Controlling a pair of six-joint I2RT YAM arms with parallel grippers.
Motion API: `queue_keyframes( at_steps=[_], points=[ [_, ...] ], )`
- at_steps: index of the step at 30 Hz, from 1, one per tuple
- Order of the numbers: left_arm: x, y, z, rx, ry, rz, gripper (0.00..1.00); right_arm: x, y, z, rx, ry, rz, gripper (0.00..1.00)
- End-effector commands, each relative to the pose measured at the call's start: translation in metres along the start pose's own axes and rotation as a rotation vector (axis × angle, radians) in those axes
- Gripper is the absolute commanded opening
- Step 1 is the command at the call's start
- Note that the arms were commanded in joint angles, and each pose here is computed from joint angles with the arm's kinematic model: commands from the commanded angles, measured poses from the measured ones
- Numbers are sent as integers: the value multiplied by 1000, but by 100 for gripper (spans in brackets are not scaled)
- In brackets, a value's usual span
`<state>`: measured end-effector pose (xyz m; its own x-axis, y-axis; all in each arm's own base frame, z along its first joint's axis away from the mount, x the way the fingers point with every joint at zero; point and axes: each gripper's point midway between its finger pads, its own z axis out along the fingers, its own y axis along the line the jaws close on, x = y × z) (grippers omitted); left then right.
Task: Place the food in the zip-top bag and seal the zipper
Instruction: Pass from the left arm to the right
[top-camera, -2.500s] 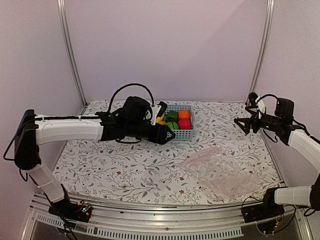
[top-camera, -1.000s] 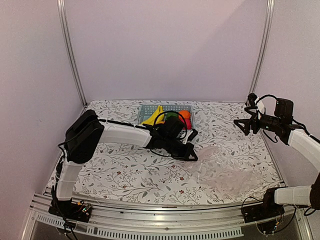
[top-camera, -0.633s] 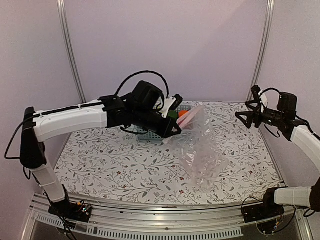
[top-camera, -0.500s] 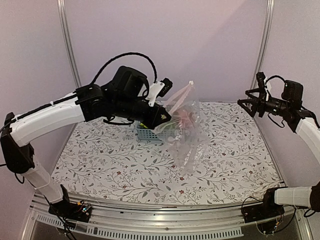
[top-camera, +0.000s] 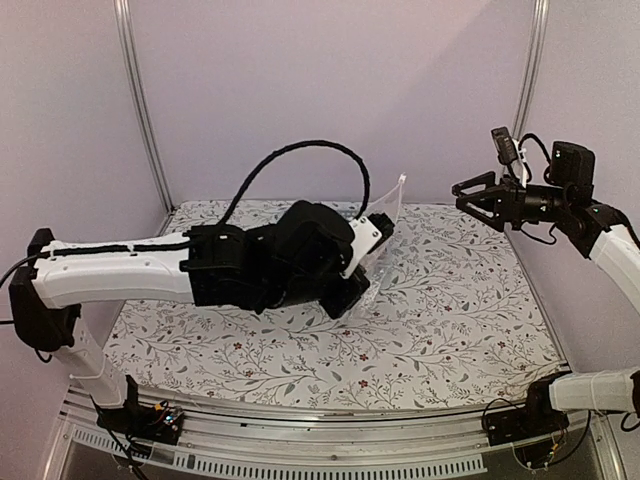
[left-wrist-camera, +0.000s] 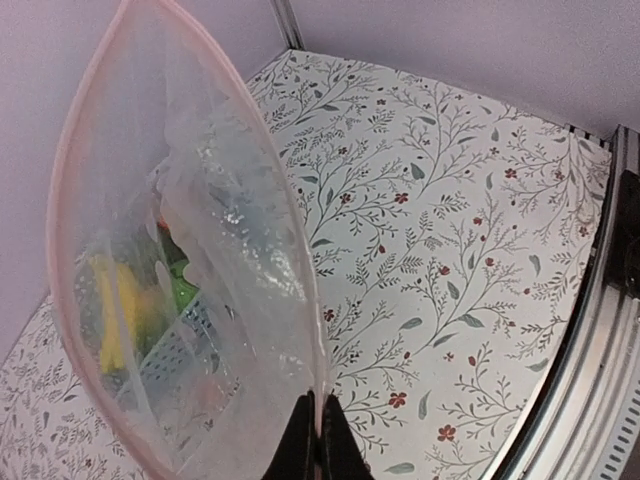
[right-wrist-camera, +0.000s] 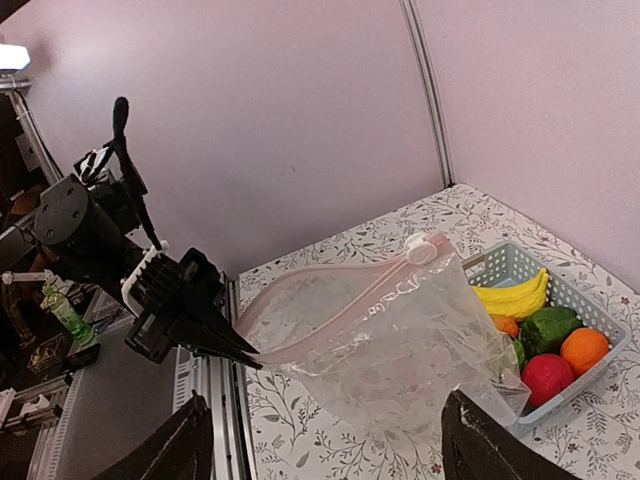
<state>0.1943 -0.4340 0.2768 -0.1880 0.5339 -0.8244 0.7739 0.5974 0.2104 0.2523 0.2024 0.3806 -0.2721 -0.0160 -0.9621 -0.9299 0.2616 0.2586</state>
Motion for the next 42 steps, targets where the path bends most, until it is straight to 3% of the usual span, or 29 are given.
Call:
queue_keyframes(
  at_steps=[1, 9, 16, 34, 39, 42],
  points=[
    [-5, -9, 31, -236, -54, 8, 0, 19, 3, 11, -44, 34, 159, 77],
    [-25, -47, 66, -380, -99, 25, 0, 57, -9, 12, 49, 122, 341, 73],
    [-36, -58, 75, -398, -142, 17, 0, 82, -17, 3, 158, 147, 350, 61],
    [-31, -94, 87, -310, -141, 80, 1, 66, -29, 26, 107, 134, 425, 55],
    [-30, -103, 88, -292, -142, 99, 3, 71, -36, 30, 112, 136, 463, 37],
    [-30, -102, 87, -302, -143, 98, 5, 74, -38, 29, 125, 135, 472, 33]
  ],
)
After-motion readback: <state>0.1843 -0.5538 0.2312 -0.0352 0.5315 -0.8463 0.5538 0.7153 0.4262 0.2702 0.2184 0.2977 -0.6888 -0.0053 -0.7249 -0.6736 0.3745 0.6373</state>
